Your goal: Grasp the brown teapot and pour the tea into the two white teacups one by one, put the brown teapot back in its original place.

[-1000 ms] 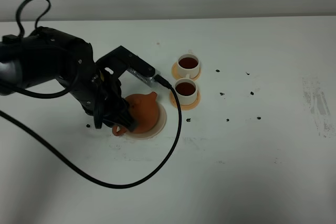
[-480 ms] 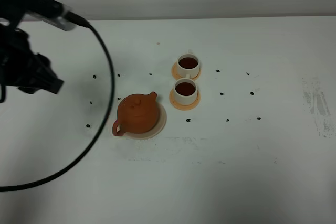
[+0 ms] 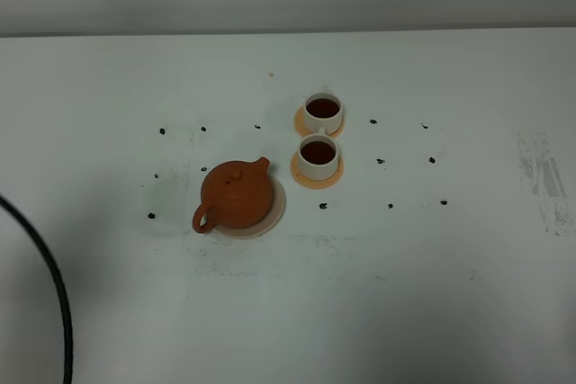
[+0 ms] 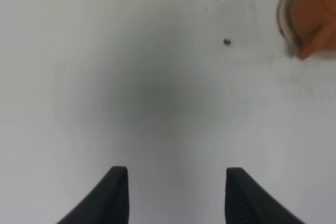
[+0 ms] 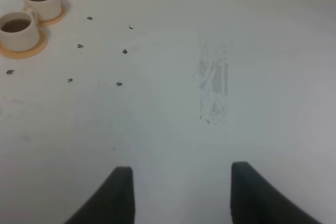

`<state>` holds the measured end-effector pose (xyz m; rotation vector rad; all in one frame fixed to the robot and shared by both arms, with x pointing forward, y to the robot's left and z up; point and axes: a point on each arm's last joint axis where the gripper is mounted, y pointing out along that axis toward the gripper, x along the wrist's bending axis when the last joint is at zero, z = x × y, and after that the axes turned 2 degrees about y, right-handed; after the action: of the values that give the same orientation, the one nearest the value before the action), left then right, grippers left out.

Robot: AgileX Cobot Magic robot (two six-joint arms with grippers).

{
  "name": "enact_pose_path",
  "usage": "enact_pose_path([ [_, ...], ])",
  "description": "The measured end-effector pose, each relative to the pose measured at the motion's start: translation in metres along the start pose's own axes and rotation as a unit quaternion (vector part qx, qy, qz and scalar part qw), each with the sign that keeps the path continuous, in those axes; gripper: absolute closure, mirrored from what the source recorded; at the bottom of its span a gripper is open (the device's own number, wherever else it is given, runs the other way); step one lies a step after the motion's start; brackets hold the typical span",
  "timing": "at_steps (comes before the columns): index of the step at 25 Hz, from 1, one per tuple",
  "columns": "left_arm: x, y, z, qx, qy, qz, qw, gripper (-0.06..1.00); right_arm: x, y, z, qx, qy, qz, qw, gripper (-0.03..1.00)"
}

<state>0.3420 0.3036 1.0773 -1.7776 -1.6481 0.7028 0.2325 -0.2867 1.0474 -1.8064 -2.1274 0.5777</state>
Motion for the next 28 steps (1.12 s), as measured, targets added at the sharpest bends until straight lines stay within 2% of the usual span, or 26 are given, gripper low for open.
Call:
enact_pose_path([
  [5, -0.012, -0.013, 0.047, -0.003, 0.0, 0.005, 1.0, 0.53, 0.0, 0.0, 0.0, 0.0, 0.0, 0.0, 1.0, 0.56],
  [10, -0.019, -0.016, 0.073, -0.035, 0.017, 0.012, 0.999, 0.53, 0.0, 0.0, 0.0, 0.0, 0.0, 0.0, 1.0, 0.56],
  [23, -0.026, -0.043, 0.098, -0.156, 0.065, 0.028, 0.985, 0.53, 0.0, 0.0, 0.0, 0.0, 0.0, 0.0, 1.0, 0.56],
  [28, -0.026, -0.044, 0.1, -0.162, 0.067, 0.027, 0.984, 0.53, 0.0, 0.0, 0.0, 0.0, 0.0, 0.0, 1.0, 0.56],
])
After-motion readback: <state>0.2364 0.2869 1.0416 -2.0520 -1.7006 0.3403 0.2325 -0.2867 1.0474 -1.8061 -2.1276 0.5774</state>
